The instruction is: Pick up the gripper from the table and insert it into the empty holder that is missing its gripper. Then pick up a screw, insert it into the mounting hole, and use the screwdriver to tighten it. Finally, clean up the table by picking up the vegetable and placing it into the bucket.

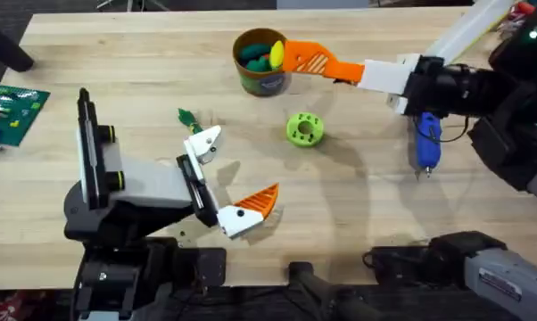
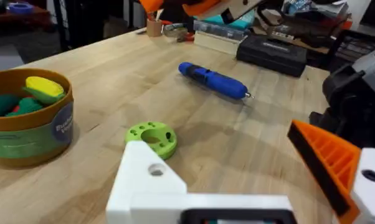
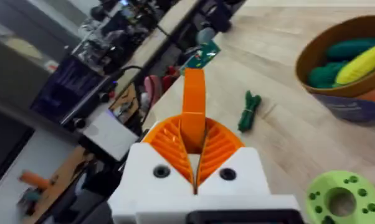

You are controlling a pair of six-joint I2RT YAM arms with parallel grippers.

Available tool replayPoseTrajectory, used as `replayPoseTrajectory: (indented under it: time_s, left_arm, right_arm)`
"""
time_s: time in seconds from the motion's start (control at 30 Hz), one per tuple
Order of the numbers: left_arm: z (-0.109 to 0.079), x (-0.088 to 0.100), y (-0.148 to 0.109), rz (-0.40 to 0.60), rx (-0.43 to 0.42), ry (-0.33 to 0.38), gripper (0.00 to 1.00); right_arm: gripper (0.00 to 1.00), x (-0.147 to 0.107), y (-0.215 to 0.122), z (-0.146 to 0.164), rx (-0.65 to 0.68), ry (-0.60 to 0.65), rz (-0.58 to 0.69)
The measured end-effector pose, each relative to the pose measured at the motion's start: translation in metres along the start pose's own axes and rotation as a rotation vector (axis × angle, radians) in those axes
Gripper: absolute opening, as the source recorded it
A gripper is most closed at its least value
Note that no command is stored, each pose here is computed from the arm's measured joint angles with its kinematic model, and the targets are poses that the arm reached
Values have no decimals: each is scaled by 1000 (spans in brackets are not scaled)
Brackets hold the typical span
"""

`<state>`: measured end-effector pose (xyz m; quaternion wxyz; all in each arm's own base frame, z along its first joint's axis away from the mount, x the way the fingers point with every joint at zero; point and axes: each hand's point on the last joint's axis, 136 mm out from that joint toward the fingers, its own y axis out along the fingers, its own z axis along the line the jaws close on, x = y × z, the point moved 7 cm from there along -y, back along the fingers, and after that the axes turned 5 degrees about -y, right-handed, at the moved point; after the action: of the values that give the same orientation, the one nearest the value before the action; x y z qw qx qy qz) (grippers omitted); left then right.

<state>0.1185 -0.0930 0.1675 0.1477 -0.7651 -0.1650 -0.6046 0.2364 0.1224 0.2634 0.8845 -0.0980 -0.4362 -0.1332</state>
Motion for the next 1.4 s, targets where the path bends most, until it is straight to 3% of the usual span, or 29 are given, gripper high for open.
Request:
replayPoseTrajectory:
  time_s: [0.33,0.57,0.8,1.1,1.27,1.4]
  left_arm:
    - [0,0,0,0,0,0,986]
    - [0,0,0,0,0,0,986]
    - [0,0,0,0,0,0,986]
    - [0,0,0,0,0,0,986]
    - [0,0,0,0,0,0,986]
    - [0,0,0,0,0,0,986]
  right_arm:
    - [18,-15,0,3,91,68,52]
    - [18,-29,-3,3,158,127,18]
    - [18,-44,-5,-23,136,415,51]
    - [18,-77,-2,-55,159,712,194]
    - [18,-87,1,-61,173,776,236]
    - [18,-83,10,-57,201,760,272]
